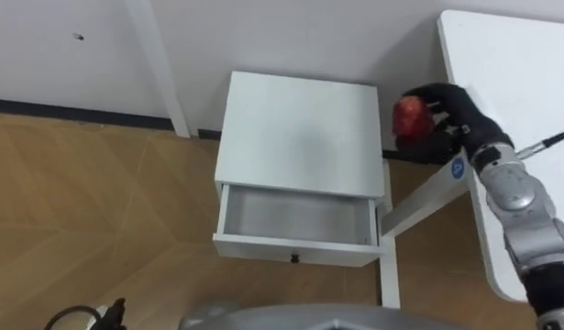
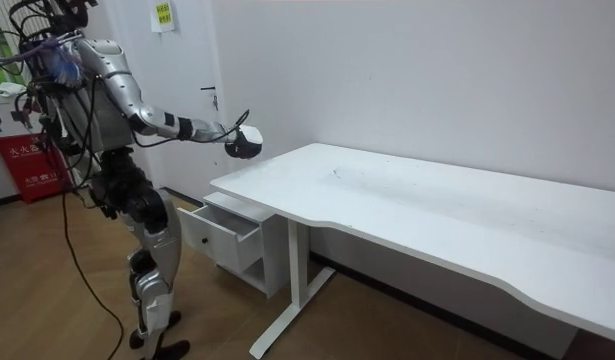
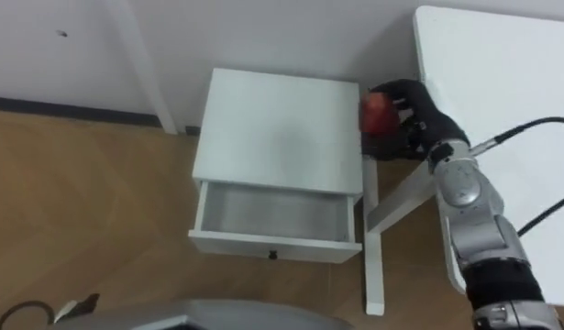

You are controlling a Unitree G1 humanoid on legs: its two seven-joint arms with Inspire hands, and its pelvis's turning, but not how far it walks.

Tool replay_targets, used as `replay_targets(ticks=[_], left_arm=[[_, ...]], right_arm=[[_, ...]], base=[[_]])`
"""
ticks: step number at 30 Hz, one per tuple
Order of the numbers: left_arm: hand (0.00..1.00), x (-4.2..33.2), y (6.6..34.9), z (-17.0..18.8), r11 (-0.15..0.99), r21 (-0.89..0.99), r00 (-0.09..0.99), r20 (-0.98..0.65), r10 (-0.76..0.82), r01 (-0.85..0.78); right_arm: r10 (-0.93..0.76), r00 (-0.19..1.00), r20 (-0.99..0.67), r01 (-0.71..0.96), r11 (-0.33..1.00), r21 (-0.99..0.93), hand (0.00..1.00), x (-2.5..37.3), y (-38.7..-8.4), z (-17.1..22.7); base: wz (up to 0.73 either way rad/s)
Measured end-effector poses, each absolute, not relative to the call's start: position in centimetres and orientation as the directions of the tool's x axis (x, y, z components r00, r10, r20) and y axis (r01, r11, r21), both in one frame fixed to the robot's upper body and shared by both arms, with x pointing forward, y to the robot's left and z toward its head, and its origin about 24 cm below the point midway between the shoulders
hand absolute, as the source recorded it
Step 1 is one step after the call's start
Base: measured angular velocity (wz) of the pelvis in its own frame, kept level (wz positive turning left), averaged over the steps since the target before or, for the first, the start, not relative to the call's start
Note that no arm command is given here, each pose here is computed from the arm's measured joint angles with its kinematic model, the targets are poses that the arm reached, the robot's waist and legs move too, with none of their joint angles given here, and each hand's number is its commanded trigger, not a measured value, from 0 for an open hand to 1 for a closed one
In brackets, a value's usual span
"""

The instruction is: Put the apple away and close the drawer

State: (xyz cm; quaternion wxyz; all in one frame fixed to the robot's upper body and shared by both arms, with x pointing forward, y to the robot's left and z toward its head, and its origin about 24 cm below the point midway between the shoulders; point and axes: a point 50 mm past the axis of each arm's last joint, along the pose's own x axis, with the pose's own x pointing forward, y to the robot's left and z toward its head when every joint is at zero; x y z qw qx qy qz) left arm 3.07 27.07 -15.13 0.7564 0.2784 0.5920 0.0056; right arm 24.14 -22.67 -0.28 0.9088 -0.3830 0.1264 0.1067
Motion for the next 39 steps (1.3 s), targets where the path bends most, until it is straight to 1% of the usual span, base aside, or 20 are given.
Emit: replay_targets(ticks=[2, 6, 11, 17, 18, 19, 20, 21, 26, 39], left_arm=[[0.00, 3.4, 27.0, -15.1, 0.839, 0.429, 0.308, -0.891, 0.334, 0.334], [0.00, 3.3, 26.7, -15.2, 0.839, 0.421, 0.306, -0.895, 0.324, 0.345], [0.00, 3.2, 26.6, -15.3, 0.839, 0.424, 0.306, -0.894, 0.327, 0.342], [0.00, 3.6, 26.3, -15.3, 0.825, 0.445, 0.325, -0.883, 0.339, 0.347], [0.00, 3.7, 26.2, -15.3, 0.824, 0.445, 0.329, -0.882, 0.337, 0.351], [0.00, 3.7, 26.0, -15.4, 0.821, 0.441, 0.330, -0.884, 0.330, 0.361], [0.00, 3.7, 25.9, -15.4, 0.821, 0.440, 0.330, -0.885, 0.328, 0.364], [0.00, 3.6, 25.8, -15.5, 0.821, 0.436, 0.328, -0.887, 0.325, 0.368], [0.00, 4.0, 25.6, -15.5, 0.815, 0.441, 0.342, -0.883, 0.321, 0.376], [0.00, 4.6, 25.6, -15.4, 0.805, 0.462, 0.362, -0.871, 0.333, 0.372]], right_arm=[[0.183, 0.933, -0.310, -0.352, 0.644, -0.679, 1.00, 23.7, -20.9, 0.1], [0.260, 0.914, -0.313, -0.407, 0.583, -0.704, 1.00, 23.6, -19.1, 0.4], [0.292, 0.887, -0.357, -0.461, 0.537, -0.707, 1.00, 23.0, -18.0, -0.4], [0.324, 0.848, -0.419, -0.530, 0.524, -0.667, 1.00, 22.2, -17.0, -1.4], [0.328, 0.845, -0.423, -0.536, 0.524, -0.662, 0.92, 22.2, -16.9, -1.5], [0.334, 0.838, -0.431, -0.545, 0.526, -0.653, 0.62, 22.1, -16.7, -1.6], [0.336, 0.837, -0.432, -0.547, 0.527, -0.651, 0.07, 22.0, -16.6, -1.7], [0.338, 0.835, -0.434, -0.550, 0.527, -0.647, 0.00, 22.0, -16.5, -1.7], [0.334, 0.827, -0.452, -0.562, 0.501, -0.658, 0.00, 21.7, -16.4, -2.0], [0.326, 0.809, -0.489, -0.585, 0.517, -0.624, 0.00, 20.6, -16.3, -3.1]], base=[[0.12], [0.01], [0.00], [-0.02], [0.00], [0.00], [0.00], [0.00], [0.02], [0.01]])
